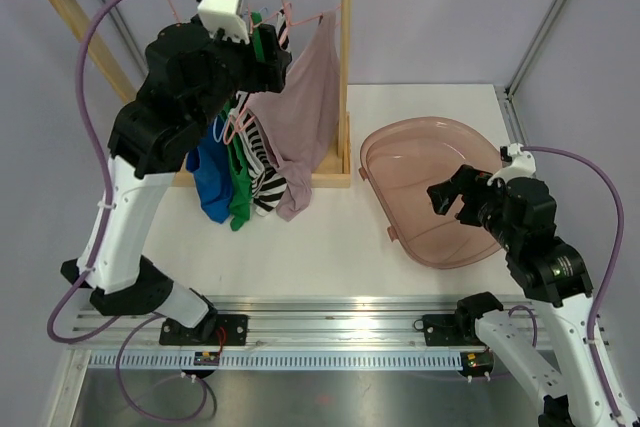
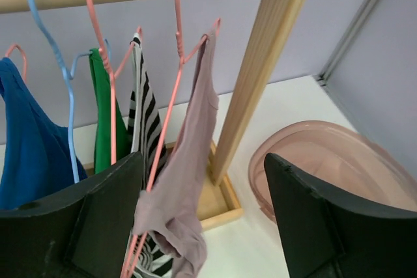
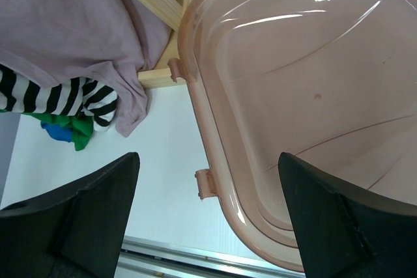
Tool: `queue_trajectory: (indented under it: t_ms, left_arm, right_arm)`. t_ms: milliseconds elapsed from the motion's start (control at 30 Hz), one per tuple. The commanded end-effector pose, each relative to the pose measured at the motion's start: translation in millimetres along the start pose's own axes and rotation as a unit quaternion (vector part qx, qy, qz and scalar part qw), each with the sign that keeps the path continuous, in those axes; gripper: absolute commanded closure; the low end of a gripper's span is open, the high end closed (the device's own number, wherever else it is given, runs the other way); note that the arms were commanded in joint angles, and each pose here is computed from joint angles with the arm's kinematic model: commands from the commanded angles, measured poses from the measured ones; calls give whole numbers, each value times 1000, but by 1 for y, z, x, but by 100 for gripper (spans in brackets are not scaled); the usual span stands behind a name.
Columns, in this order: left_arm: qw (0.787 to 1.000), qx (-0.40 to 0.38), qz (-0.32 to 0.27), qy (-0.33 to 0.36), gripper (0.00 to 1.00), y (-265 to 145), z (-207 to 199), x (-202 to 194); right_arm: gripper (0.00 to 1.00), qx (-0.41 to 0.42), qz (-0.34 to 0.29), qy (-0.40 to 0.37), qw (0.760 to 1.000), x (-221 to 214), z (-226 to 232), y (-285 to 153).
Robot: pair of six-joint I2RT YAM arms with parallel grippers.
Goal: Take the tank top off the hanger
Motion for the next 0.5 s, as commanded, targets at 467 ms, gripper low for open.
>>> queue_trajectory:
  t_ms: [467]
  left_arm:
    - [994, 58, 48, 75, 34, 93, 30, -33]
  right_arm:
    - [5, 68, -26, -33, 997, 6, 13, -20]
Point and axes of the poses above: each gripper's point midway between its finger pads, its own y axis out along the fingers, its own z axis along the line the jaws close on, x = y × z, the point moved 6 cm from there along -y, back along the fingers, and after that the axes turned 5 degrees about -y, right-handed, at the moved point
